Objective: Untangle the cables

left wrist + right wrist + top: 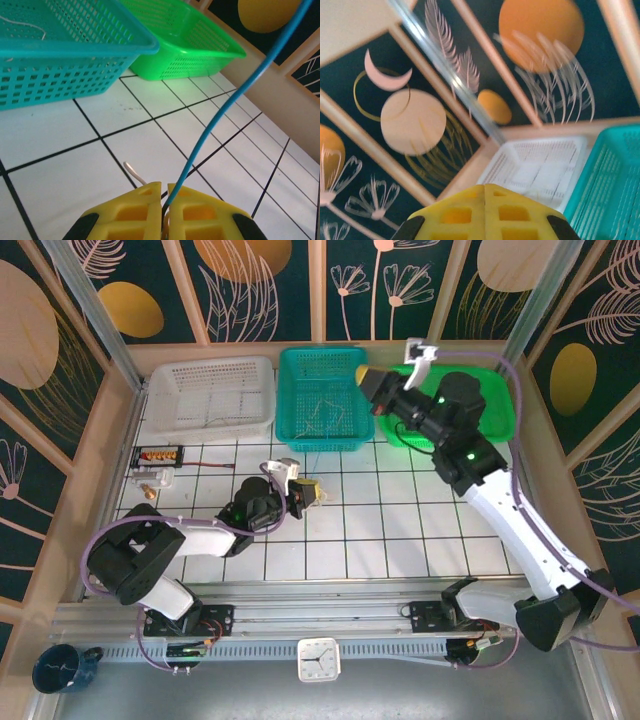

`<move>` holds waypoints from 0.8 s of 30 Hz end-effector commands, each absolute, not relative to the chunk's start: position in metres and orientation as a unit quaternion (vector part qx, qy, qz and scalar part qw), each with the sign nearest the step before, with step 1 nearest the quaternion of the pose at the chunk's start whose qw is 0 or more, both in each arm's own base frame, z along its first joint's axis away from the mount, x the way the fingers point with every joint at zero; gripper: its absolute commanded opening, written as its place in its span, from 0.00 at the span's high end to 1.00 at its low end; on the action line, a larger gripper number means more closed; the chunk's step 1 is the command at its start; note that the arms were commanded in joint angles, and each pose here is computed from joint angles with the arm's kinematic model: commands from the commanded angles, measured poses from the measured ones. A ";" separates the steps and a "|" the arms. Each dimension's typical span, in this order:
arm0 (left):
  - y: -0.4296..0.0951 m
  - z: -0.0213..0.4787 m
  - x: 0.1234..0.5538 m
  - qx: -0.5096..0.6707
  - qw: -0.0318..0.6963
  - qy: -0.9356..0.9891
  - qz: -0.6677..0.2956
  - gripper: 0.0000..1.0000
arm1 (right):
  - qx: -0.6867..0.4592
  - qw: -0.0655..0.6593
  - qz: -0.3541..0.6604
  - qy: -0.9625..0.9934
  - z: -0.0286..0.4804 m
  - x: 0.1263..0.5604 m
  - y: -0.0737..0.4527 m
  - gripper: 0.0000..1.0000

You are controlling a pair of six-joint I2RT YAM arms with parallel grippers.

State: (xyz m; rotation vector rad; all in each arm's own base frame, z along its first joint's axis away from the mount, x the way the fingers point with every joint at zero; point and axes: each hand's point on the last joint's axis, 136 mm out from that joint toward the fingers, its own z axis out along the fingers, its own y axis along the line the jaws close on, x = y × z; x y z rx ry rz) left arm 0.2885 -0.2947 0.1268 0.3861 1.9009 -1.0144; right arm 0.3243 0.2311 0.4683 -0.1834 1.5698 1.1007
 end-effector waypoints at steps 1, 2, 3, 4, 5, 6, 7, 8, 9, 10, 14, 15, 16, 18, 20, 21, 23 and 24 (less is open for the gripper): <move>-0.290 0.122 0.287 0.152 0.460 0.772 -0.412 1.00 | -0.077 0.622 0.486 0.609 0.527 0.313 0.208 1.00; -0.290 0.120 0.287 0.151 0.459 0.773 -0.411 1.00 | -0.076 0.627 0.488 0.603 0.533 0.313 0.204 1.00; -0.289 0.119 0.286 0.151 0.458 0.774 -0.410 1.00 | -0.075 0.630 0.491 0.597 0.538 0.313 0.202 1.00; -0.288 0.116 0.285 0.151 0.457 0.776 -0.409 1.00 | -0.074 0.631 0.494 0.593 0.542 0.313 0.201 1.00; -0.287 0.115 0.285 0.151 0.456 0.777 -0.408 1.00 | -0.074 0.633 0.497 0.589 0.545 0.312 0.200 1.00; -0.287 0.113 0.284 0.152 0.454 0.778 -0.407 1.00 | -0.076 0.631 0.502 0.586 0.548 0.312 0.201 1.00; -0.287 0.112 0.284 0.152 0.453 0.779 -0.407 1.00 | -0.080 0.627 0.509 0.584 0.549 0.311 0.203 1.00; -0.286 0.110 0.283 0.152 0.452 0.780 -0.406 1.00 | -0.083 0.622 0.516 0.584 0.548 0.310 0.206 1.00; -0.286 0.109 0.283 0.152 0.451 0.781 -0.406 1.00 | -0.088 0.614 0.525 0.584 0.546 0.310 0.209 1.00; -0.286 0.109 0.283 0.152 0.450 0.781 -0.405 1.00 | -0.093 0.605 0.533 0.584 0.543 0.309 0.213 1.00; -0.287 0.105 0.282 0.153 0.445 0.784 -0.405 1.00 | -0.118 0.574 0.559 0.587 0.530 0.303 0.232 1.00; -0.287 0.104 0.282 0.154 0.444 0.785 -0.404 1.00 | -0.123 0.571 0.561 0.587 0.529 0.300 0.237 1.00; -0.288 0.103 0.282 0.155 0.443 0.785 -0.405 0.99 | -0.129 0.569 0.562 0.586 0.528 0.298 0.241 1.00; -0.289 0.099 0.282 0.155 0.437 0.788 -0.404 0.94 | -0.139 0.565 0.566 0.585 0.530 0.293 0.249 1.00; -0.291 0.095 0.282 0.158 0.430 0.790 -0.407 0.88 | -0.148 0.560 0.571 0.582 0.533 0.289 0.256 1.00; -0.293 0.093 0.282 0.160 0.426 0.791 -0.409 0.86 | -0.152 0.558 0.573 0.580 0.535 0.287 0.260 1.00; -0.296 0.088 0.281 0.162 0.417 0.794 -0.412 0.82 | -0.159 0.555 0.579 0.576 0.540 0.284 0.266 1.00; -0.297 0.086 0.281 0.163 0.412 0.795 -0.414 0.81 | -0.163 0.554 0.582 0.573 0.543 0.282 0.269 1.00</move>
